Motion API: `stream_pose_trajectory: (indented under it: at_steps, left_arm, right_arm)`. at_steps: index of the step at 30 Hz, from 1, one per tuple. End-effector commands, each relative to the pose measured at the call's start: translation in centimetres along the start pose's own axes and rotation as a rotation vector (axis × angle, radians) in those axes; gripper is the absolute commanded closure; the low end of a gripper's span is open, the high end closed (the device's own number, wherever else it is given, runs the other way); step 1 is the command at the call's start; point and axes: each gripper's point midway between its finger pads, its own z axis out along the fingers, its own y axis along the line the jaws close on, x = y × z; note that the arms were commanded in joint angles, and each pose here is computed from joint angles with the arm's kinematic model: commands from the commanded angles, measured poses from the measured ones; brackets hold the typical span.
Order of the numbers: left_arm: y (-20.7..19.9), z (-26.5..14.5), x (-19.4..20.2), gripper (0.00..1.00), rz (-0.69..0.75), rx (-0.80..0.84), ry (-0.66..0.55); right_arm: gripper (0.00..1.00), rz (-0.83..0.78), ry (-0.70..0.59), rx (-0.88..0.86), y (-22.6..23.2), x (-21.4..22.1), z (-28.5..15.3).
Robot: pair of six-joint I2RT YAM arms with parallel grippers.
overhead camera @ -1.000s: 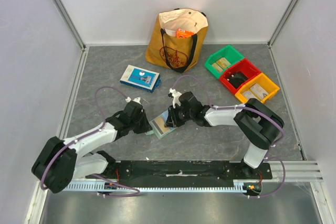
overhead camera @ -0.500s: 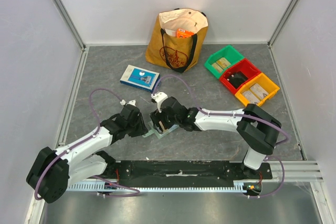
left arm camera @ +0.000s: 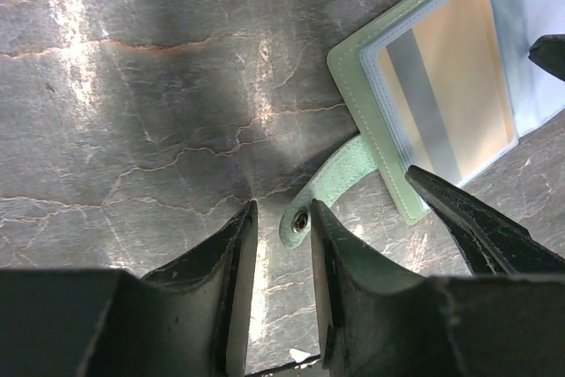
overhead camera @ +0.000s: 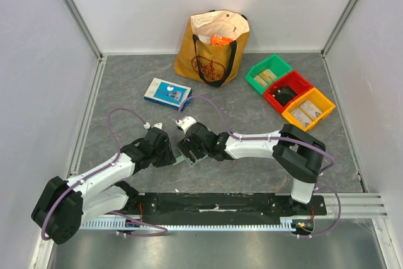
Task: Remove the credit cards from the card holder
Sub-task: Remove the credit card from the card holder.
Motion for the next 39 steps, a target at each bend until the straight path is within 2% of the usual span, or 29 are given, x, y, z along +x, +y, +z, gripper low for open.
stream_pose_trajectory:
  at_steps: [1, 7, 14, 21, 28, 39]
  left_arm:
    - [-1.1, 0.2, -0.1, 0.66, 0.016, 0.051, 0.000]
    - [-1.5, 0.1, 0.3, 0.82, 0.014, 0.079, 0.022]
    - [-1.8, 0.2, 0.5, 0.82, 0.006, 0.099, 0.027]
    - [-2.0, 0.2, 0.8, 0.75, 0.003, 0.114, 0.033]
    - [-1.7, 0.3, 0.9, 0.98, 0.001, 0.100, 0.034]
    - [-1.1, 0.0, 0.9, 0.98, 0.007, 0.073, 0.032]
  right_arm:
    - [0.15, -0.019, -0.032, 0.038, -0.2, -1.6, 0.0]
    - [0.15, -0.043, -0.025, 0.083, -0.6, -1.5, 0.0]
    - [0.15, -0.050, -0.026, 0.053, 0.5, -1.8, -0.1]
    - [0.15, -0.058, -0.025, 0.074, 0.5, -1.7, 0.1]
    - [0.15, -0.073, -0.024, 0.153, -1.1, -1.7, -0.2]
    - [0.18, -0.066, -0.074, 0.220, -2.6, -4.0, -2.6]
